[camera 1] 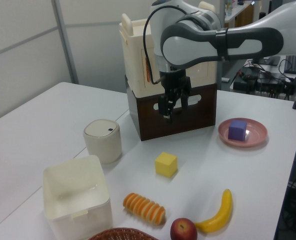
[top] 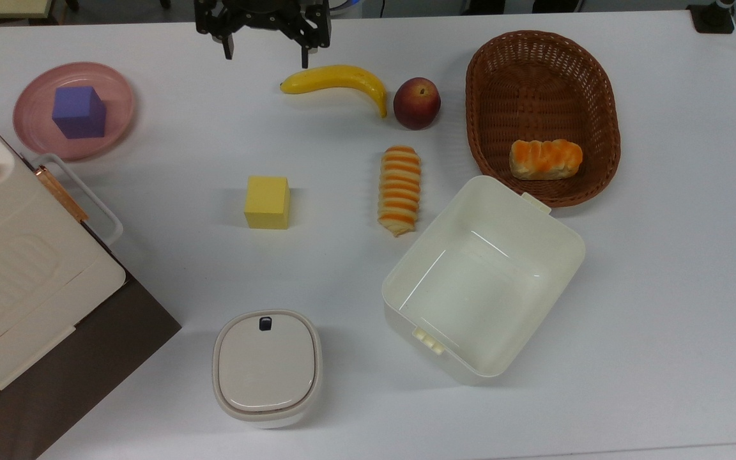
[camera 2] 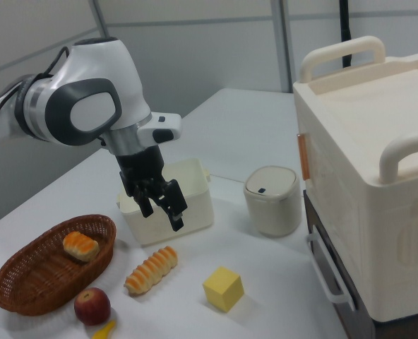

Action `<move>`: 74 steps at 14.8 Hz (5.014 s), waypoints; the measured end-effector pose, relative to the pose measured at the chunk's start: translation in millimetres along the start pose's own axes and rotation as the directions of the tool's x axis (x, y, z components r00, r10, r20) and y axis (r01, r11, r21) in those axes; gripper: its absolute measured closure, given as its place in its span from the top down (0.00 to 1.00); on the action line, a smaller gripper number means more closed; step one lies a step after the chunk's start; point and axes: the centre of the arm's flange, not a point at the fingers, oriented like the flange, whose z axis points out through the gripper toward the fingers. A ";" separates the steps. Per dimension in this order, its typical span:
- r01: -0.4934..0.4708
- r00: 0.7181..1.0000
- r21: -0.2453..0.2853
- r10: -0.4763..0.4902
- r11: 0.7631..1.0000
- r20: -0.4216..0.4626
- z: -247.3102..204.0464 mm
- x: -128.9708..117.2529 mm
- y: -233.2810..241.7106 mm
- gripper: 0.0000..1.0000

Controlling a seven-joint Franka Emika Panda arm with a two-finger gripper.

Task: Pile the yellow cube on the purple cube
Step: 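Move the open gripper over the yellow cube, then lower the gripper around the yellow cube and close it, then lift the yellow cube and carry it above the purple cube, then lower the yellow cube onto the purple cube and open the gripper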

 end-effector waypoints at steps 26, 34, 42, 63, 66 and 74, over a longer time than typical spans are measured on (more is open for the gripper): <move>0.016 1.000 0.005 -0.016 1.000 0.001 135.5 76.9 -14.8 1.00; 0.060 0.996 0.005 -0.060 0.998 0.070 181.2 83.4 -7.0 1.00; 0.073 0.993 -0.008 -0.072 0.997 0.094 234.4 88.4 -0.4 1.00; 0.221 0.973 0.013 -0.221 0.975 0.059 128.8 23.0 242.1 0.56; 0.262 0.963 0.025 -0.263 0.965 0.063 133.5 -2.5 298.5 0.56; 0.244 0.967 0.036 -0.246 0.969 0.071 140.4 -26.5 339.8 0.56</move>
